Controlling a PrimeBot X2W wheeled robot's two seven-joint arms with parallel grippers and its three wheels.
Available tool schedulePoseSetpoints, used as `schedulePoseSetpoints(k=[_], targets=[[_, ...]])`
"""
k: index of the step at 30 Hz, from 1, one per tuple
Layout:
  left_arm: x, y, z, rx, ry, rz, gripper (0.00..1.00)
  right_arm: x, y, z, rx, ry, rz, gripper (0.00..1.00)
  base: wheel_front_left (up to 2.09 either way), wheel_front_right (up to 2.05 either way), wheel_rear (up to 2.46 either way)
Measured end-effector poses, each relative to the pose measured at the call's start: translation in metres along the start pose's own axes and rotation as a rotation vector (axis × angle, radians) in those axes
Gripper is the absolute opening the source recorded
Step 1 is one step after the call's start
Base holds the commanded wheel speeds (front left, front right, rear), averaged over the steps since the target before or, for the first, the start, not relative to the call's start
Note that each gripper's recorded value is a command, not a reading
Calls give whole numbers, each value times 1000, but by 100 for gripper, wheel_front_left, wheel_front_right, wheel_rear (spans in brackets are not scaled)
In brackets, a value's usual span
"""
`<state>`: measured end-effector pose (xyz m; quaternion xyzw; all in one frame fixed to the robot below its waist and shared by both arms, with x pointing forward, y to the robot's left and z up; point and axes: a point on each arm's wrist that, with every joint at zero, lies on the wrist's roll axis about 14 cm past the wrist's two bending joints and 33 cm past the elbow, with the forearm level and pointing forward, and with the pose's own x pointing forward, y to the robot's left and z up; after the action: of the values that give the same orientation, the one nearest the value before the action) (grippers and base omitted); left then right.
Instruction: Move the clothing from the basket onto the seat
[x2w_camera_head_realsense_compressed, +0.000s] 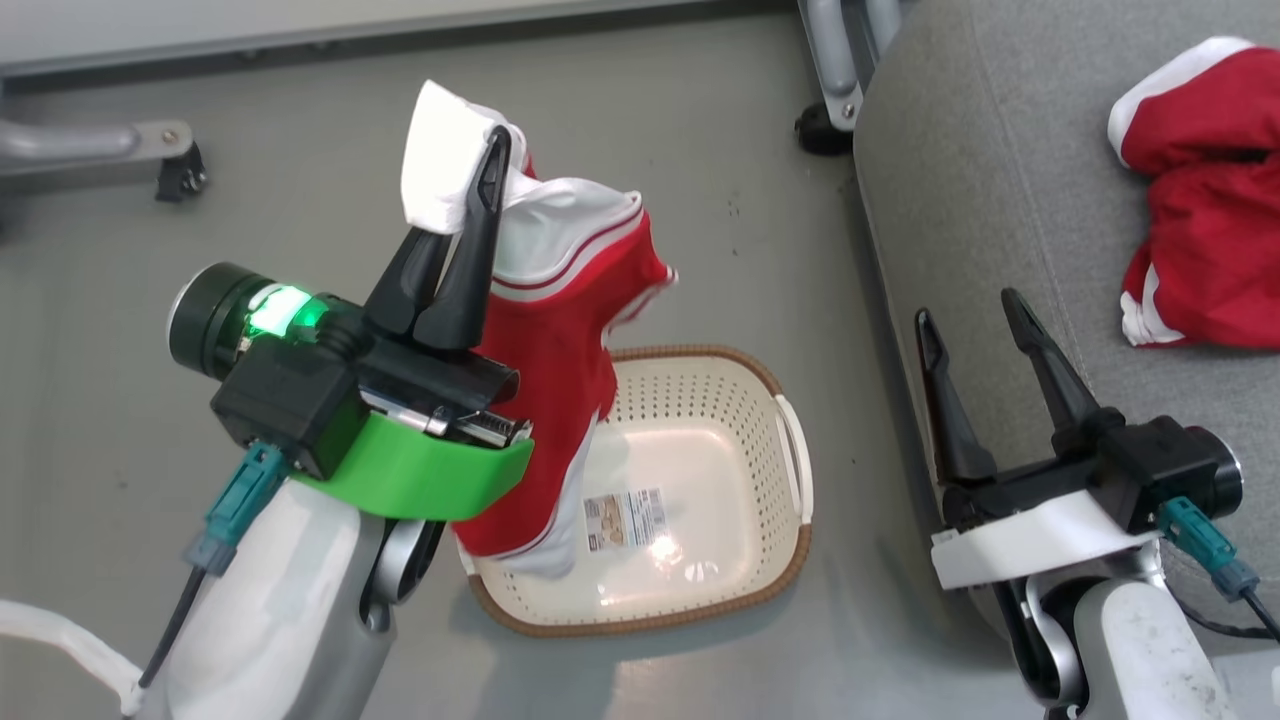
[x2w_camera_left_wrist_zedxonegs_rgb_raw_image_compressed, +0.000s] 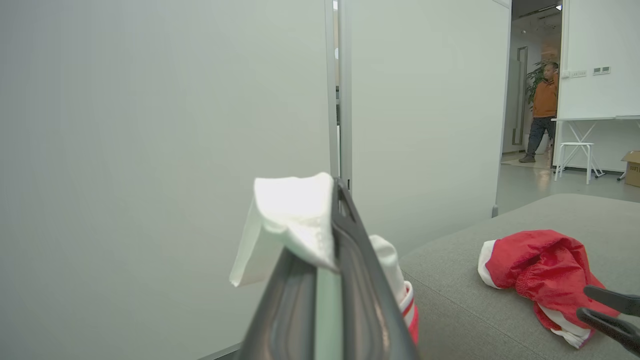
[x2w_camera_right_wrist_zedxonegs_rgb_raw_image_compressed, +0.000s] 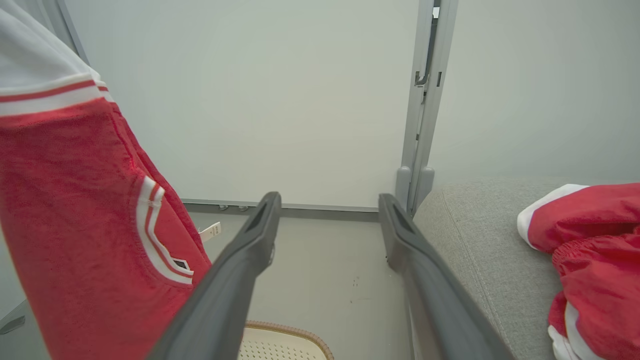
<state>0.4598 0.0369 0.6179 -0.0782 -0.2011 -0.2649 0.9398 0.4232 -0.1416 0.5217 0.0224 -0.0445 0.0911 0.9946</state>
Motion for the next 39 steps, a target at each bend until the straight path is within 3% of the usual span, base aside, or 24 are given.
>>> schedulePoseSetpoints(k=[14, 34, 39], targets=[[-37, -31, 55, 9, -61, -9, 0, -36, 26, 27, 36, -29, 51, 100, 0, 0, 0], [-56, -45, 61, -23, -46, 3, 0, -50, 39, 35, 57, -39, 79, 100, 0, 0, 0], [-56, -44, 59, -28, -42, 3, 0, -47, 63, 39, 67, -45, 151, 100, 0, 0, 0]])
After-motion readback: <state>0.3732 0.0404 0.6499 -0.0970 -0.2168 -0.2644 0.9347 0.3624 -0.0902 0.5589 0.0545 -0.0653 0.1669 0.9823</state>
